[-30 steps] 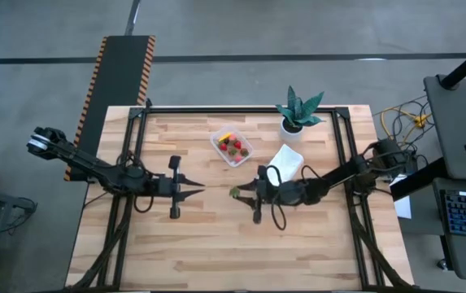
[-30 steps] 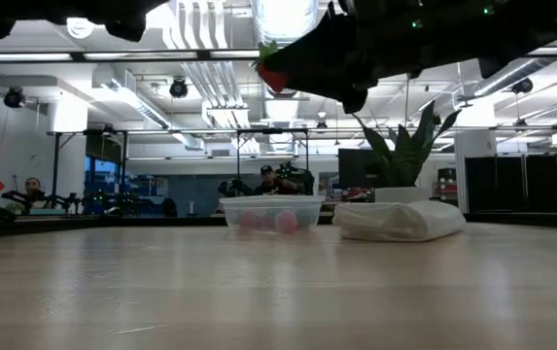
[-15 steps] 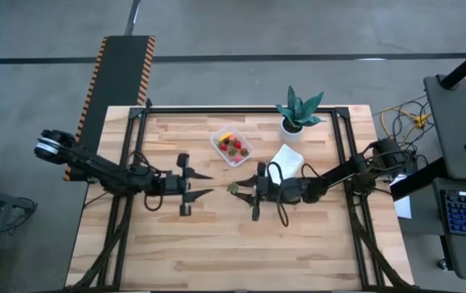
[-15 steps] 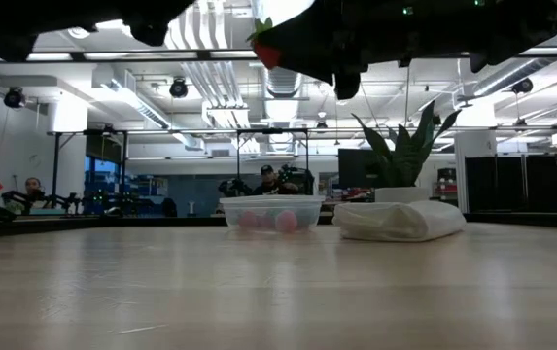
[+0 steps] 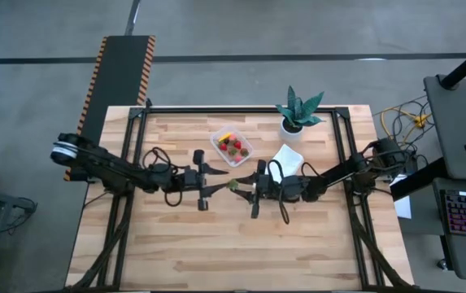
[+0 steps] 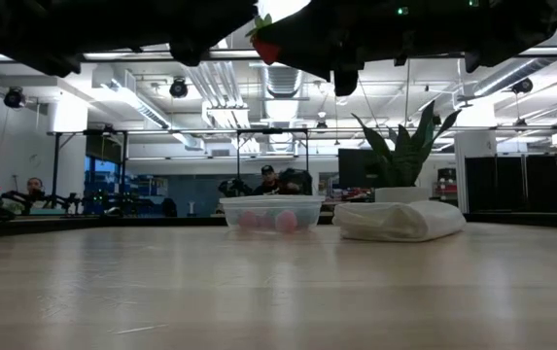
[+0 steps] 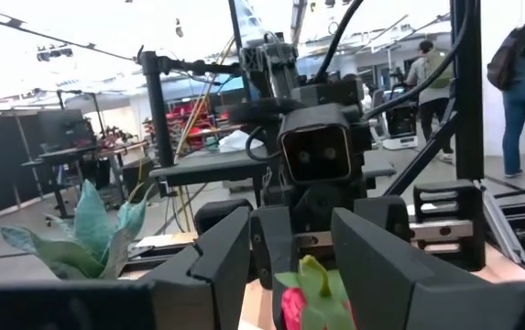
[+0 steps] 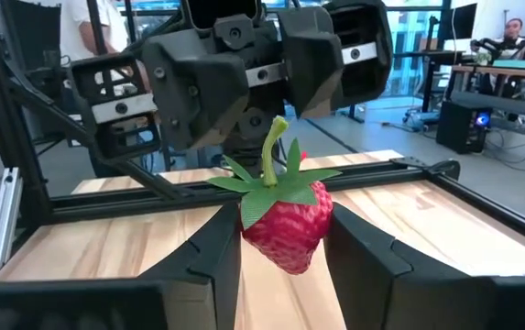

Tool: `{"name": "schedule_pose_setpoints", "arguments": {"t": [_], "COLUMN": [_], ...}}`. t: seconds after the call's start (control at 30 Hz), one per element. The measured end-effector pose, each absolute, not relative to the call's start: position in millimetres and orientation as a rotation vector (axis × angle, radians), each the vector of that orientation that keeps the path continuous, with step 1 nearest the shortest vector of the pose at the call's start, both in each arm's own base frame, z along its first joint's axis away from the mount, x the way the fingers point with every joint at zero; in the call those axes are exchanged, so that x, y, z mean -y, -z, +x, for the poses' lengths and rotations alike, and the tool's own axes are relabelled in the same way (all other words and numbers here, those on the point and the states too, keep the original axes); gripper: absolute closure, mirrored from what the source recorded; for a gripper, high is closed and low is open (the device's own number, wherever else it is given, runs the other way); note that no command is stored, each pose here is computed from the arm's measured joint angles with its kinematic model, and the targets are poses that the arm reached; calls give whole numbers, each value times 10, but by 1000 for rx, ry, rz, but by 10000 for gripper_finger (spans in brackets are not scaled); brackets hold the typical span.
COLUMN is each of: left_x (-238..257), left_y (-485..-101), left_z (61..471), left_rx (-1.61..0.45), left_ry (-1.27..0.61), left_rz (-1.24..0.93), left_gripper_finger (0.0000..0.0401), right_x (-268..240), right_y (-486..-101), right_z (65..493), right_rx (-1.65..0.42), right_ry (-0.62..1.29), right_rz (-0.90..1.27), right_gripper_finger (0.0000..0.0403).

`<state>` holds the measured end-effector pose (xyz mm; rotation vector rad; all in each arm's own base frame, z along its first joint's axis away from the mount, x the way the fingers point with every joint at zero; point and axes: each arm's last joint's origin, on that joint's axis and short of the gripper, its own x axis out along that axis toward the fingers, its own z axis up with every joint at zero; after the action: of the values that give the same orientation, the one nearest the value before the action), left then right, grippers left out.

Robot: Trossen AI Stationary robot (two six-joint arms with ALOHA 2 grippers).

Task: Pick and placing Produce into tupperware
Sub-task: Put the strawberry into the transparent bin

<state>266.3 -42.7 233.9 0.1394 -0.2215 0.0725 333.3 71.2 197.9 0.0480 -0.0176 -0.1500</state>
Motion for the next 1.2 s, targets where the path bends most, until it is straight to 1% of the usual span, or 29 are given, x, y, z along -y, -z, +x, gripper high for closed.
{"name": "schedule_pose_setpoints", "arguments": {"t": [0.2,0.33,0.5,0.67,1.0,1.2], "left_x": [416,409,372,367,372,363], "left_y": [-2284,-2277,-2226,-2227,-2257,-2252], "left_z": [2771,2830,2892,2932,2915,2924], "left_rx": [198,198,175,174,184,170], "left_ry": [-57,7,-2,1,37,38], "left_rz": [147,141,139,141,146,149], "left_gripper_finger": [260,260,266,296,393,400], "right_x": [-706,-706,-705,-705,-690,-690], "right_y": [-1980,-1980,-1978,-1979,-1979,-1976], "right_z": [3335,3335,3334,3335,3338,3339], "right_rx": [18,18,17,17,17,15], "right_ry": [152,152,152,152,157,158], "right_rz": [45,45,44,38,37,36], "right_gripper_finger": [278,278,278,278,278,278]}}
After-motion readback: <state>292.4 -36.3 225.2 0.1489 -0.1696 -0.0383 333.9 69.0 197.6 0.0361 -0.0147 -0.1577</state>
